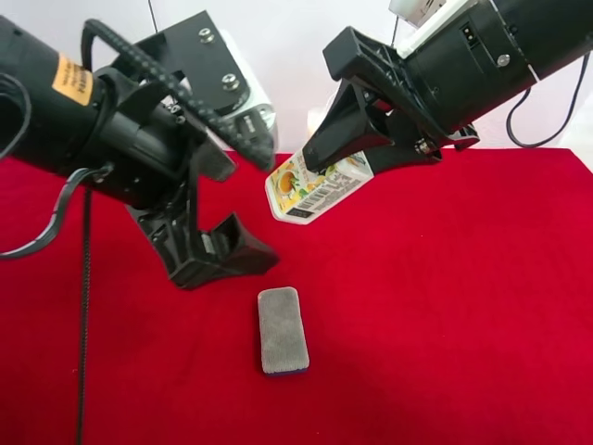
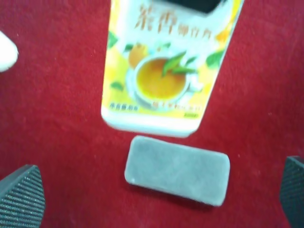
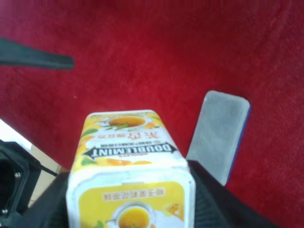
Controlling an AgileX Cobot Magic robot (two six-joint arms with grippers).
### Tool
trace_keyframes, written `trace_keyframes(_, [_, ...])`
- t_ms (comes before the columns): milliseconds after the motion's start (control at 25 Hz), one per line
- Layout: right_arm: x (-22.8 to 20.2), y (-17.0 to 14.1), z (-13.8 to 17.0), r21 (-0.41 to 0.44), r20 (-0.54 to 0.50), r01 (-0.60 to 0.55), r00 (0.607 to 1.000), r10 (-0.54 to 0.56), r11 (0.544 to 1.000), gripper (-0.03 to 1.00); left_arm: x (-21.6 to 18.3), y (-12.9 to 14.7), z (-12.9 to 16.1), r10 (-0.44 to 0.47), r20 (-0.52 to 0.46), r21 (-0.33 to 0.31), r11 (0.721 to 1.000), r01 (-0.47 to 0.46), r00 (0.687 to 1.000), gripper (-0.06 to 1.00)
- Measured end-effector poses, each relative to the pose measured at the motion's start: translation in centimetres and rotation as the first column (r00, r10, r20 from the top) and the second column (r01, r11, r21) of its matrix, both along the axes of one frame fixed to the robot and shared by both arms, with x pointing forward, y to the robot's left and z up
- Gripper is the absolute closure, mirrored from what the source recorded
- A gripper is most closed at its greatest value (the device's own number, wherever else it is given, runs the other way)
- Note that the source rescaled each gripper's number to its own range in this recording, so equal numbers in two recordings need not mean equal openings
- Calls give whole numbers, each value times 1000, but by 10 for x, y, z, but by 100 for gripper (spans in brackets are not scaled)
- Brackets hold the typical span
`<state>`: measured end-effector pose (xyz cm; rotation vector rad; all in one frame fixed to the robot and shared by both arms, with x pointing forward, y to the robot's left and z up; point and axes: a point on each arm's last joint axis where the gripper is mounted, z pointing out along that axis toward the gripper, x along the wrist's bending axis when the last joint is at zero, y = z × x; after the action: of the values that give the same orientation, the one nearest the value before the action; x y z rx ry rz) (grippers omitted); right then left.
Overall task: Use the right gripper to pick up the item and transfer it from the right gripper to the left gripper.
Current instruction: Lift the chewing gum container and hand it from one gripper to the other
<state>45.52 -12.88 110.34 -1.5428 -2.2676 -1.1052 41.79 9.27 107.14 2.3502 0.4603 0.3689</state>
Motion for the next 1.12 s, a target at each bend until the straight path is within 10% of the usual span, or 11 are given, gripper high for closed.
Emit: trace_keyframes(1120, [1,2,3,36,28,-8,1000,7,999,95,11,-17,-7,-38,40,-65,997,40,998,-6])
